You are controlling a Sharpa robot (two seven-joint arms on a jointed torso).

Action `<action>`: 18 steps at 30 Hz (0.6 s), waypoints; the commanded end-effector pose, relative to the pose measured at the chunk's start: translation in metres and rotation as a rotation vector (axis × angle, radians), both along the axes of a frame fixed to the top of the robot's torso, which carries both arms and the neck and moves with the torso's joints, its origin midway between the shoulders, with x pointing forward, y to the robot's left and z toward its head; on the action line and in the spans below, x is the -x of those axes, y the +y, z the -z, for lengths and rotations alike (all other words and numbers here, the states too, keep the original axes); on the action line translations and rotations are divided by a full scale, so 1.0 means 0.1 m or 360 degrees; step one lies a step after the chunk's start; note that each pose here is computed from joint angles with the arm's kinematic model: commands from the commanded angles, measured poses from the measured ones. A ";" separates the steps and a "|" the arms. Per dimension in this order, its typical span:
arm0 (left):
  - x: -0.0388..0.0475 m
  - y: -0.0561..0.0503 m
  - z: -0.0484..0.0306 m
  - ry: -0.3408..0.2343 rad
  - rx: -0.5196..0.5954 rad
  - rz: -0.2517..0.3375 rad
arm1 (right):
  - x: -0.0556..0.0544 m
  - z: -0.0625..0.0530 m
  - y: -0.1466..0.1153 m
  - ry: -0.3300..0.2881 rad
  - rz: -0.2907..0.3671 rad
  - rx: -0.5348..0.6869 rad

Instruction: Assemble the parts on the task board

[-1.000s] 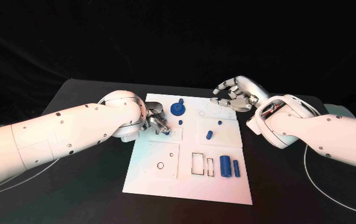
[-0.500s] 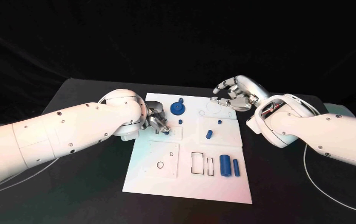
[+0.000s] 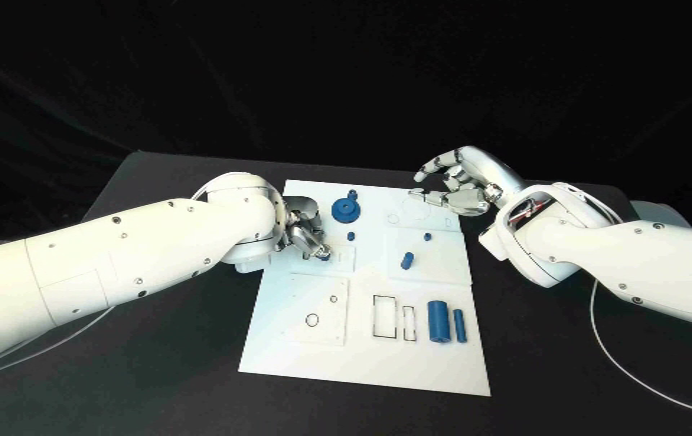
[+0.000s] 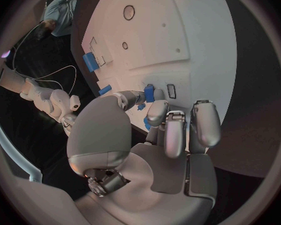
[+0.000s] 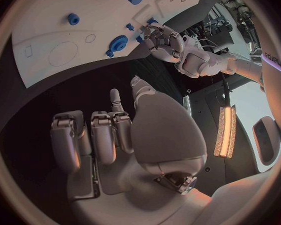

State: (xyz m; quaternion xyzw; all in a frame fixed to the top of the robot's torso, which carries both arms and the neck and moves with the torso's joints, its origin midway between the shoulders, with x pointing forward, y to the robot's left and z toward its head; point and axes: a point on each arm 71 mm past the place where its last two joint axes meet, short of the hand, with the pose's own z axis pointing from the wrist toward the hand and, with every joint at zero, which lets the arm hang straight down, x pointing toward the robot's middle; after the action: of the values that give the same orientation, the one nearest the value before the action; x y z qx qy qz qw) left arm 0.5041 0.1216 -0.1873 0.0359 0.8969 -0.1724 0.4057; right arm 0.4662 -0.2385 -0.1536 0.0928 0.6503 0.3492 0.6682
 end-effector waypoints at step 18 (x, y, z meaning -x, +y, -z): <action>0.038 -0.02 0.057 0.0060 -0.0061 0.0049 | 0.01 0.01 0.01 0.0005 -0.0014 0.0020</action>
State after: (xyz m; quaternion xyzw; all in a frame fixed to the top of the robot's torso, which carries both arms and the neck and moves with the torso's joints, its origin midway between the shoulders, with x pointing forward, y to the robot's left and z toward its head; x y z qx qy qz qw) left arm 0.5038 0.1206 -0.1873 0.0417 0.8983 -0.1700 0.4031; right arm 0.4661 -0.2388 -0.1538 0.0930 0.6506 0.3487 0.6682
